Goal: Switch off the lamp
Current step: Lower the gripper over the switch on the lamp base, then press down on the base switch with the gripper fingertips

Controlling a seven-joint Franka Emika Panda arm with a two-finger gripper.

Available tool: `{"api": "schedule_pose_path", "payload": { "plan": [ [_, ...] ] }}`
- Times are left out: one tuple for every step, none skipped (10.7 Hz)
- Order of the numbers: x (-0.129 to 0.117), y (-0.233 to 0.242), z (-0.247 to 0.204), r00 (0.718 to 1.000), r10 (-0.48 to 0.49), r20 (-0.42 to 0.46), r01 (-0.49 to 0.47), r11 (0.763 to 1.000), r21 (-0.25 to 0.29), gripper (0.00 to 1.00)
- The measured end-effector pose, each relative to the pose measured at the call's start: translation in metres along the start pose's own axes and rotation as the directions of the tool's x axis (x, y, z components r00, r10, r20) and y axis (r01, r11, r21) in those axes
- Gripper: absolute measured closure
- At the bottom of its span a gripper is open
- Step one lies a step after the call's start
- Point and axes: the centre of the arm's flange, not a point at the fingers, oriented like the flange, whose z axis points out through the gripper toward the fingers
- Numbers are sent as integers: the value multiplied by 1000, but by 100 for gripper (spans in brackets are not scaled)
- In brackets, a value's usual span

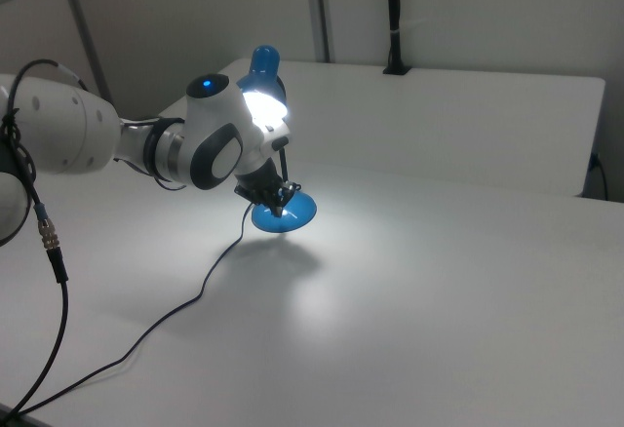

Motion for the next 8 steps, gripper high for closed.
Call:
{"api": "schedule_pose_path", "payload": {
  "plan": [
    [-1, -1, 6, 1000, -2, 3, 2, 1000, 0, 99],
    [-1, -2, 11, 1000, -4, -7, 3, 1000, -2, 99],
    [-1, -3, 13, 1000, -4, -15, 4, 1000, -4, 99],
    [-1, -5, 16, 1000, -7, -18, 7, 1000, -3, 99],
    [1, -9, 17, 1000, -12, -22, 12, 1000, 0, 99],
    [2, -13, 17, 1000, -17, -24, 17, 1000, 3, 99],
    [3, -16, 18, 999, -21, -25, 21, 1000, 4, 99],
    [4, -17, 18, 999, -23, -25, 23, 1000, 5, 99]
  ]
}}
